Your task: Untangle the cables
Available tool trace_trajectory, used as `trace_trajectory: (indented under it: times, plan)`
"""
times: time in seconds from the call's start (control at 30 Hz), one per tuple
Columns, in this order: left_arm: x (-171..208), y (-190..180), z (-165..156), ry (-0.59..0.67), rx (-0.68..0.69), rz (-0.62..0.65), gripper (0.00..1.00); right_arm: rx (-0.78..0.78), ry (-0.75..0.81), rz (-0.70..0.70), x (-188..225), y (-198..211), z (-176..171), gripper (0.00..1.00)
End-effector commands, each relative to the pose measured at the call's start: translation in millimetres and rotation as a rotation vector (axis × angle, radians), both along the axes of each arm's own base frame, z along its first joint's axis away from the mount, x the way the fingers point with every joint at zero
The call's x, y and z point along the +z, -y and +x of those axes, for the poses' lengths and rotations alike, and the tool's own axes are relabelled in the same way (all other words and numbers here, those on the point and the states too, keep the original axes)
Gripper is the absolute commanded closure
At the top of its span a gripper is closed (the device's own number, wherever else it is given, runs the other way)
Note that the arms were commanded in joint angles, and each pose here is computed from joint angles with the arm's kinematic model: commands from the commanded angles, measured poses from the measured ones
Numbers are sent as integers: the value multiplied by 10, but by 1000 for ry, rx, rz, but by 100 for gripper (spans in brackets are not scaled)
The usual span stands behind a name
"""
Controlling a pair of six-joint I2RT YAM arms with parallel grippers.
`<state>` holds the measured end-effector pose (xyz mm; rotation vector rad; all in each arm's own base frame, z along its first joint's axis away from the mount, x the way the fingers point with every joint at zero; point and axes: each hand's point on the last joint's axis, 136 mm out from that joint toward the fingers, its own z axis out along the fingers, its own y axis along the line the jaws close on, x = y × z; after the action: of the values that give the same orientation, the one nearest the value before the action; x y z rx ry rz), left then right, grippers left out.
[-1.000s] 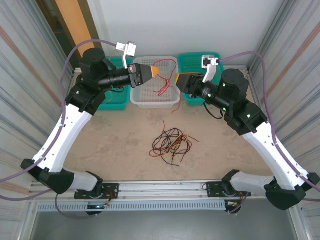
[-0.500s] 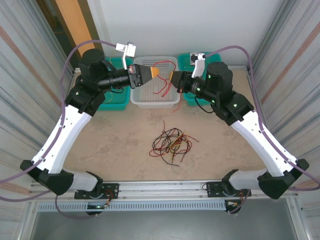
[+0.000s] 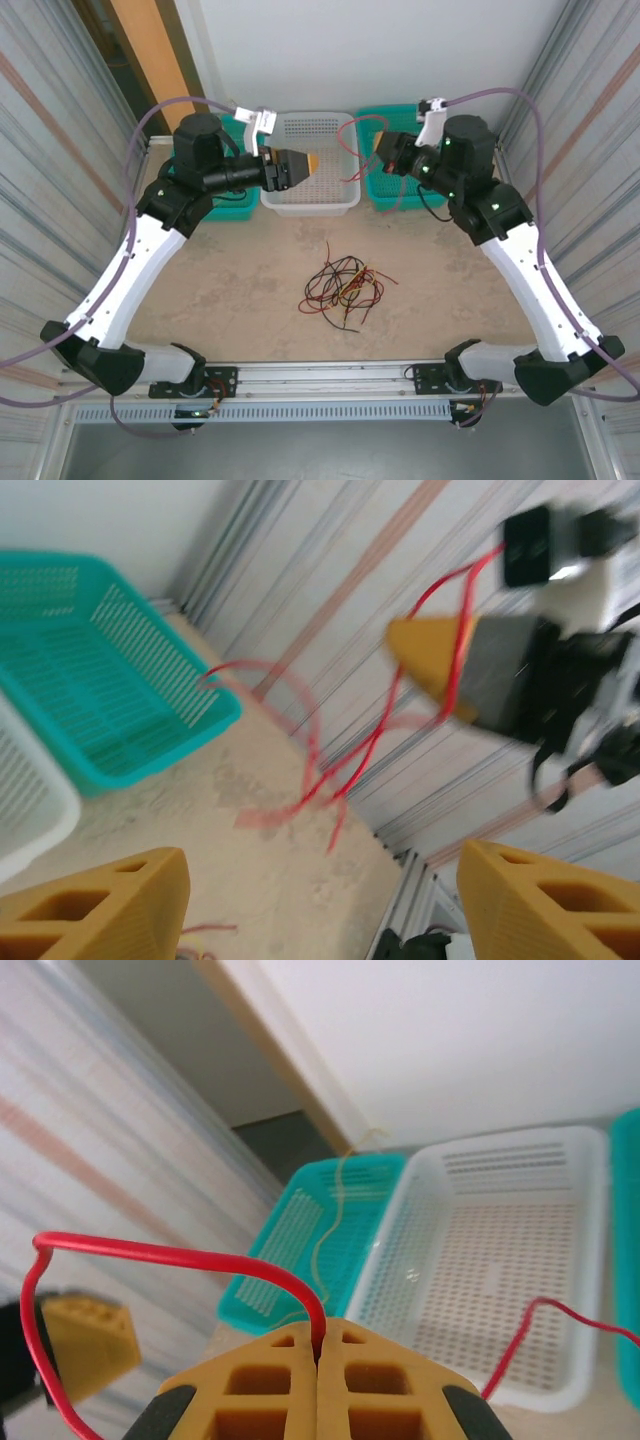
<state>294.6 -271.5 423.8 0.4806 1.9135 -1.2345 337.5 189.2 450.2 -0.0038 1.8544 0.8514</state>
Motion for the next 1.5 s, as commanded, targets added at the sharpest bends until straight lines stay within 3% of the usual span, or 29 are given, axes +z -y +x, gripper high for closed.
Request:
trace_trajectory:
  times: [0.0, 0.2, 0.47, 0.6, 0.73, 0.93, 1.13, 1.27, 1.47]
  plan:
    - [-285, -136, 24, -7, 61, 87, 27, -66, 16, -9, 191, 285, 145, 100]
    - [-883, -85, -45, -76, 63, 187, 30, -166, -56, 0, 10, 655, 765, 100]
    - [-1554, 123, -337, -155, -34, 363, 48, -246, -205, 70, -486, 1077, 1640, 98]
    - [-1781, 210, -433, -184, -69, 431, 49, -316, -351, 11, -1013, 1290, 2005, 67]
    - [-1921, 263, -481, -217, -105, 466, 44, -303, -503, -41, -1487, 1297, 2088, 48]
    - [-2153, 244, -554, -272, -134, 533, 44, -290, -538, -90, -1696, 1209, 1711, 50]
    - [-2472, 377, -827, -340, -251, 581, 38, -272, -485, -125, -1686, 1025, 824, 48]
    - [-2719, 482, -1023, -387, -336, 689, 38, -249, -452, -170, -1729, 862, 121, 43]
    - [-3020, 494, -1085, -428, -335, 789, 39, -238, -506, -183, -2102, 835, -659, 40]
